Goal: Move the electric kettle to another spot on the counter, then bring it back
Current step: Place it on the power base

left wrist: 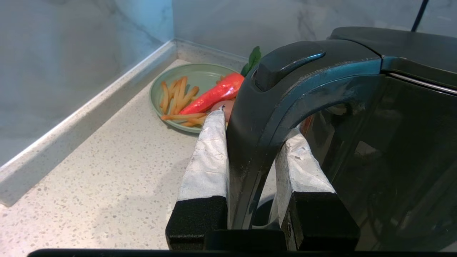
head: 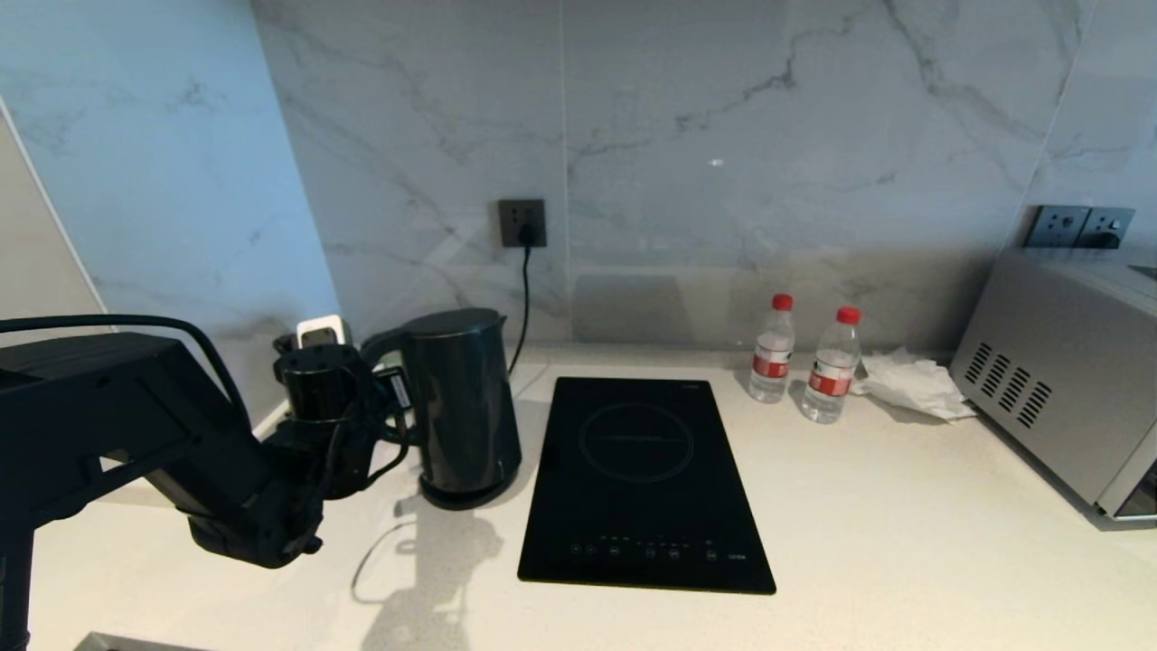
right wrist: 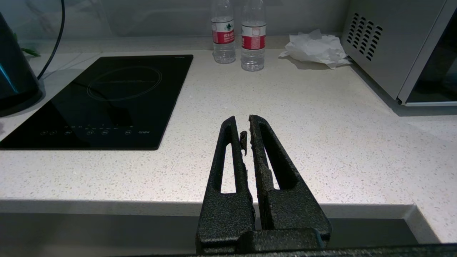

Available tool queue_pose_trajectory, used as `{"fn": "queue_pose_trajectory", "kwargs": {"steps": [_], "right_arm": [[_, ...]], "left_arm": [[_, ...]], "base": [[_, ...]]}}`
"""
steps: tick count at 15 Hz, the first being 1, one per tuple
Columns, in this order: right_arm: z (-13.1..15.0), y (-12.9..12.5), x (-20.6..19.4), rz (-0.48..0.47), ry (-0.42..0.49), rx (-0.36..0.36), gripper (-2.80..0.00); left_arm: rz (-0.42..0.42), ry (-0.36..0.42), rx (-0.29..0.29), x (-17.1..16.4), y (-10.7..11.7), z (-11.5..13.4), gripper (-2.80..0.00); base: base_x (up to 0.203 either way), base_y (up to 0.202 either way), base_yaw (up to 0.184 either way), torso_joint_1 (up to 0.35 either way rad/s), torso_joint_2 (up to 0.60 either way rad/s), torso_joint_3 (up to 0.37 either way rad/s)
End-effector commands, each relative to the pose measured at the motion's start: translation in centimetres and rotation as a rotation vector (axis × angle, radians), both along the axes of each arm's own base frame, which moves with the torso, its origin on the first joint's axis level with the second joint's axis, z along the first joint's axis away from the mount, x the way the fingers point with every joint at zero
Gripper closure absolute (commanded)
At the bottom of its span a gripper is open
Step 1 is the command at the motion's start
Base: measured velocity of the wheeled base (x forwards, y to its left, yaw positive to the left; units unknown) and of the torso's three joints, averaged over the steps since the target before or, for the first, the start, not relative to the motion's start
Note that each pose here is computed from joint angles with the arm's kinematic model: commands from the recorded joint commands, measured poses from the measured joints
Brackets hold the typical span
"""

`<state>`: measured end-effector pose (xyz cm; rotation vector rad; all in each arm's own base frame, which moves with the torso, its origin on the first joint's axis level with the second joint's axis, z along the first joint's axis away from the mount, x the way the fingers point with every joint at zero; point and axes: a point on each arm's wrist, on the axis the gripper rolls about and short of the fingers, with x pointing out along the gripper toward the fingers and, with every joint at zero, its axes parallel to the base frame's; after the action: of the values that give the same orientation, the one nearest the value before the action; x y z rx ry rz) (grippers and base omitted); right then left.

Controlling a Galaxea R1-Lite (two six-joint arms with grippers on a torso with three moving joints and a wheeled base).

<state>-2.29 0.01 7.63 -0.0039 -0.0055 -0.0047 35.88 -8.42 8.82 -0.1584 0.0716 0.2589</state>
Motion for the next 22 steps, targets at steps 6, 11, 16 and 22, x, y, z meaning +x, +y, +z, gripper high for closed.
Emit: {"fn": "queue_pose_trajectory", "kwargs": {"steps": [6, 11, 16, 22], "right_arm": [[0.0, 0.0, 0.0, 0.000, -0.001, -0.001, 0.00], [0.0, 0.0, 0.0, 0.000, -0.001, -0.001, 0.00], [0.0, 0.0, 0.0, 0.000, 0.000, -0.001, 0.00], [0.0, 0.0, 0.0, 0.000, -0.001, -0.001, 0.00]], "left_arm": [[-0.001, -0.017, 0.012, 0.0, -0.2, -0.8, 0.00], [0.005, 0.003, 0.029, -0.2, -0.1, -1.5, 0.00], [0.031, 0.008, 0.066, -1.2, -0.2, -1.7, 0.00], [0.037, -0.026, 0.112, -1.4, -0.6, -1.4, 0.00]], "base": [[0.000, 0.000, 0.000, 0.000, 0.00, 0.000], [0.000, 0.000, 0.000, 0.000, 0.00, 0.000], [0.000, 0.000, 0.000, 0.000, 0.00, 0.000], [0.000, 0.000, 0.000, 0.000, 0.00, 0.000]]}}
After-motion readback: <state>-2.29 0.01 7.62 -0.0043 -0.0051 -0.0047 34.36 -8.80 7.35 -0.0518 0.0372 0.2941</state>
